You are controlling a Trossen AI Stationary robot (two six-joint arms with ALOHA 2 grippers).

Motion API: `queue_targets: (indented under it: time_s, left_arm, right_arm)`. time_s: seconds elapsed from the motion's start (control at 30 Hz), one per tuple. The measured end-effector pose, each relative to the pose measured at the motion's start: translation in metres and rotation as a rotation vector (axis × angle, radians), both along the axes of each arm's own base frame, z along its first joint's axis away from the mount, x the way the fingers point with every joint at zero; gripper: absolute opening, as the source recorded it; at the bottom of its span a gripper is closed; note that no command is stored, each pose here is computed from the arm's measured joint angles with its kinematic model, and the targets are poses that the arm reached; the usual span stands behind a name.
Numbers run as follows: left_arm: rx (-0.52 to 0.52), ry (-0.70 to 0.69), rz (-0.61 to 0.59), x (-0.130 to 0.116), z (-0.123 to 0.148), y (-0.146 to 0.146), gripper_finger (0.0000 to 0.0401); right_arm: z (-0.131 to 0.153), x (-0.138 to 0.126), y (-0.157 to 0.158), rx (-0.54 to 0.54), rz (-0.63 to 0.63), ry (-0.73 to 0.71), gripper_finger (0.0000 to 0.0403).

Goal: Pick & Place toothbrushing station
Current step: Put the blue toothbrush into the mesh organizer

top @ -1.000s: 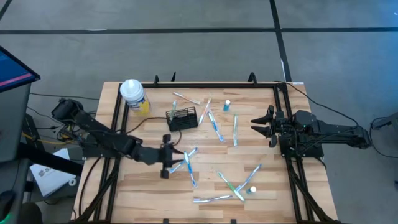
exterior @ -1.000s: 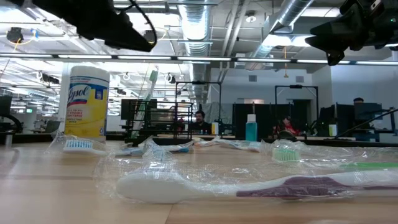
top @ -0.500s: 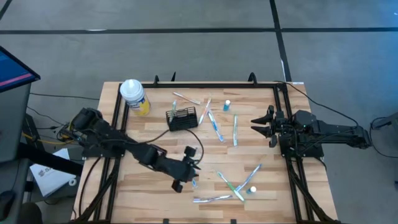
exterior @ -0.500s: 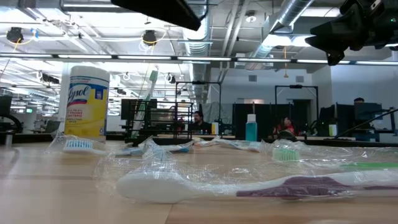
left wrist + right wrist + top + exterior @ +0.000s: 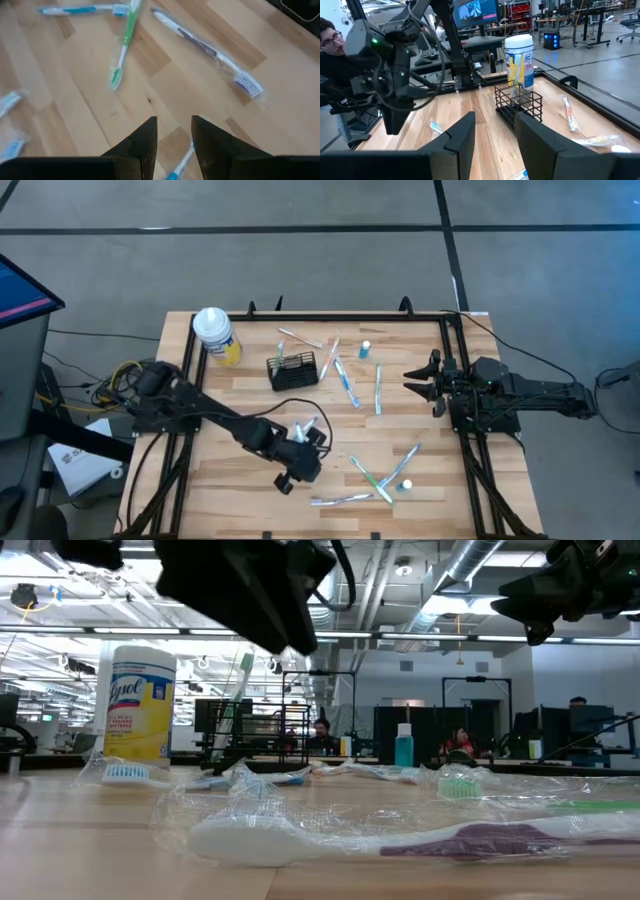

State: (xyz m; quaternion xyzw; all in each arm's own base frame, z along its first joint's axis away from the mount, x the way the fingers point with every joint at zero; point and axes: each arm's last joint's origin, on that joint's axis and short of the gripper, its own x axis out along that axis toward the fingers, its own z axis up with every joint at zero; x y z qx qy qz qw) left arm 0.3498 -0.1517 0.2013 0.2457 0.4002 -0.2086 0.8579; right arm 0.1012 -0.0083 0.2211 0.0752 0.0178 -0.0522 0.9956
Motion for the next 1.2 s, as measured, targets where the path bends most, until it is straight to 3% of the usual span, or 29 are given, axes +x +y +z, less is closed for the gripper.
queue_targets:
  time_s: [0.63,1.2]
  left_arm:
    - [0.030,0.105,0.002,-0.018,-0.035,0.013,0.0113]
    - [0.092,0.032,-0.074,-0.016,-0.043,0.022,0.0113]
  right_arm:
    - [0.000,0.000,0.000,0.000,0.000,0.002,0.0131]
    - [0.000,0.000,0.000,0.000,0.000,0.001,0.0131]
